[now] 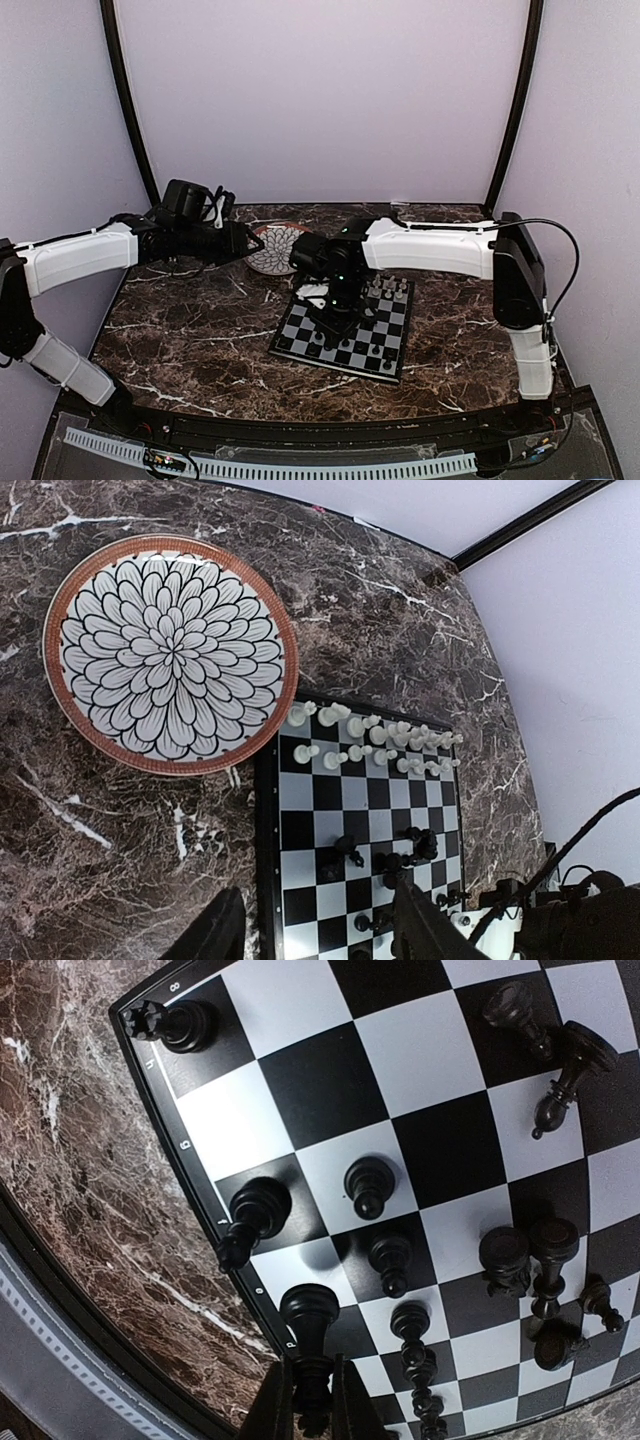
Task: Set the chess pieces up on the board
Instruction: Place the king on e8.
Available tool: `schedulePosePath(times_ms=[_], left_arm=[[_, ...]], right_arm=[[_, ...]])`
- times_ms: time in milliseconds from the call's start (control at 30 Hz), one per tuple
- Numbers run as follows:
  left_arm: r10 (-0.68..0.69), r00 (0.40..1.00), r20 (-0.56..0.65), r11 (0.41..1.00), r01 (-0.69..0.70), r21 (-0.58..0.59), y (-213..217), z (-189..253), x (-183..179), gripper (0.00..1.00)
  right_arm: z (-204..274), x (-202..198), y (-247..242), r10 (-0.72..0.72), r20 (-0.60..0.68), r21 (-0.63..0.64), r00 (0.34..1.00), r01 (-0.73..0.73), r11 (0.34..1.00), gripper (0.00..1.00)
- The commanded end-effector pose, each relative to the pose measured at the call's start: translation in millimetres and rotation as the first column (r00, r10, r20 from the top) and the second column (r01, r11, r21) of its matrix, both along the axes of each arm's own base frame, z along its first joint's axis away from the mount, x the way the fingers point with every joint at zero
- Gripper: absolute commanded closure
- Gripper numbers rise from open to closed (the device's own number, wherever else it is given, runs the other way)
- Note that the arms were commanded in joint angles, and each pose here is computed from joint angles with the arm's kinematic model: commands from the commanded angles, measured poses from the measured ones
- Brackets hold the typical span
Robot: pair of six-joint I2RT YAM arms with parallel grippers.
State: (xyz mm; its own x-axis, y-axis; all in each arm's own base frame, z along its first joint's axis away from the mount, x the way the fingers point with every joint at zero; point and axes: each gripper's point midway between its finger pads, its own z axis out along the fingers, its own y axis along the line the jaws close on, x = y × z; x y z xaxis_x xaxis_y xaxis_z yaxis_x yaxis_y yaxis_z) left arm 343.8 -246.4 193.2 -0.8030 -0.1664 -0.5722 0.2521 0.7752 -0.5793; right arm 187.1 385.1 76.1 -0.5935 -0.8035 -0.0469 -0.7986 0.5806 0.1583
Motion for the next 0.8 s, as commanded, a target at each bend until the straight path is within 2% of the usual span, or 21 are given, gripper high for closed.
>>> schedulePosePath(times_ms=[0,500,767], left_arm=[[-0.001,1.0,0.018,1.0,0.001,-0.009,7,6,-9,0.47],[0.002,1.0,-0.016,1.0,-0.002,-0.005,10,-8,-11,0.47],[-0.011,1.0,-0.026,1.0,0.01,-0.012,6,-12,-8,0.47]], right_arm=[[1,-3,8,0.01,-0.015,0.016,1.0,-0.009,1.0,0.97],[-12,-4,10,0.005,-0.042,0.001,0.999,-0.005,1.0,0.94],[-11,1,9,-0.009,-0.048,0.011,0.999,0.009,1.0,0.79]])
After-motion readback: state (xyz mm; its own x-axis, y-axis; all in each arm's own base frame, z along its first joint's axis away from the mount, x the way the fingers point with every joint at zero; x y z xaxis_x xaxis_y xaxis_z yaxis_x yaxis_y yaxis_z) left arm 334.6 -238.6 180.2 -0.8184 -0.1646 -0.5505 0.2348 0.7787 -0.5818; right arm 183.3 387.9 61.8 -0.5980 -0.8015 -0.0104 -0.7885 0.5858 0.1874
